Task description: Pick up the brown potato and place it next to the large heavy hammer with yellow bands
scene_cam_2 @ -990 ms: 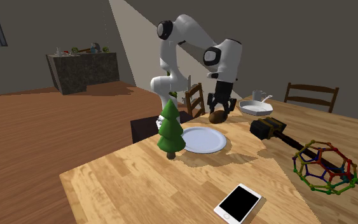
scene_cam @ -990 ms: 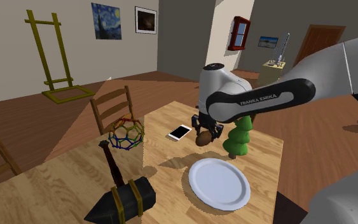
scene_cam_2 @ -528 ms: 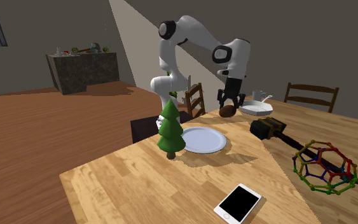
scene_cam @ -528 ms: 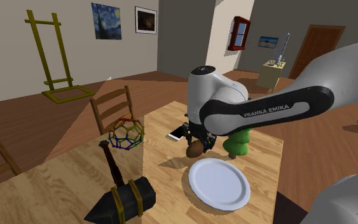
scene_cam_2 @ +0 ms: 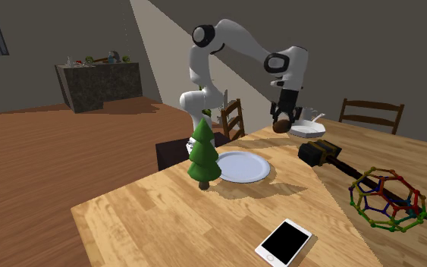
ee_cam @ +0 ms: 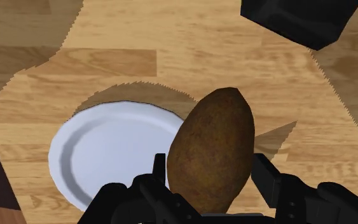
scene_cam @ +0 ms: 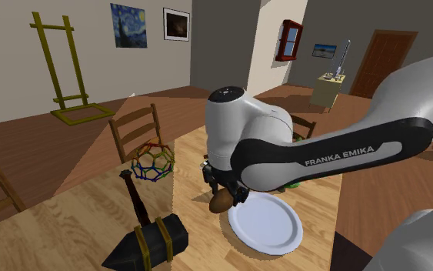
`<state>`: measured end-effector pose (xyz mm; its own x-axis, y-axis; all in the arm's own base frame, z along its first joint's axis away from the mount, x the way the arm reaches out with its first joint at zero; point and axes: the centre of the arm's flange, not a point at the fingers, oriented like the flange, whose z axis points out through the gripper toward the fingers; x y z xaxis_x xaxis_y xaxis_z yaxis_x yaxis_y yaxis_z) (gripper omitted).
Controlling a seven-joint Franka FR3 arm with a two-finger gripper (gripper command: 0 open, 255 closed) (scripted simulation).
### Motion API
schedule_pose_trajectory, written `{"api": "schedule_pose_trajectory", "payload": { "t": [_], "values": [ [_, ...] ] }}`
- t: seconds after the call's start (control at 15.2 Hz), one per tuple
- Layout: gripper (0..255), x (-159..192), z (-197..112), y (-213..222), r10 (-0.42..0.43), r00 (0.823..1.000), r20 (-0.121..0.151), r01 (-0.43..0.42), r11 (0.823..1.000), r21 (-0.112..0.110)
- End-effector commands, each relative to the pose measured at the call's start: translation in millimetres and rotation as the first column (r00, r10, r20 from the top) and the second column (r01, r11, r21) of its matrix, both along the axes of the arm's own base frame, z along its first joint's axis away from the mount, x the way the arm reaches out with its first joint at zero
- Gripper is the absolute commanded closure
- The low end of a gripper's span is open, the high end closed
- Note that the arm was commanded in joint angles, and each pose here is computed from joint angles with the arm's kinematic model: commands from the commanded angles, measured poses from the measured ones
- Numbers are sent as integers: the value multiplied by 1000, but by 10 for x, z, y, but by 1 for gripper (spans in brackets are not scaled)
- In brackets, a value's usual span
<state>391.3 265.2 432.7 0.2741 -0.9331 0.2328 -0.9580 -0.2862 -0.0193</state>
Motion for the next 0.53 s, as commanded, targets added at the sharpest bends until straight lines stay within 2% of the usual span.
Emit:
{"api": "schedule_pose_trajectory", "payload": {
  "t": [0.0, 0.46],
  "values": [
    [255, -102, 11, 232, -2, 1000, 0, 2, 1000, 0],
    [255, -441, 12, 1092, -2, 1000, 0, 2, 1000, 0]
  ]
}}
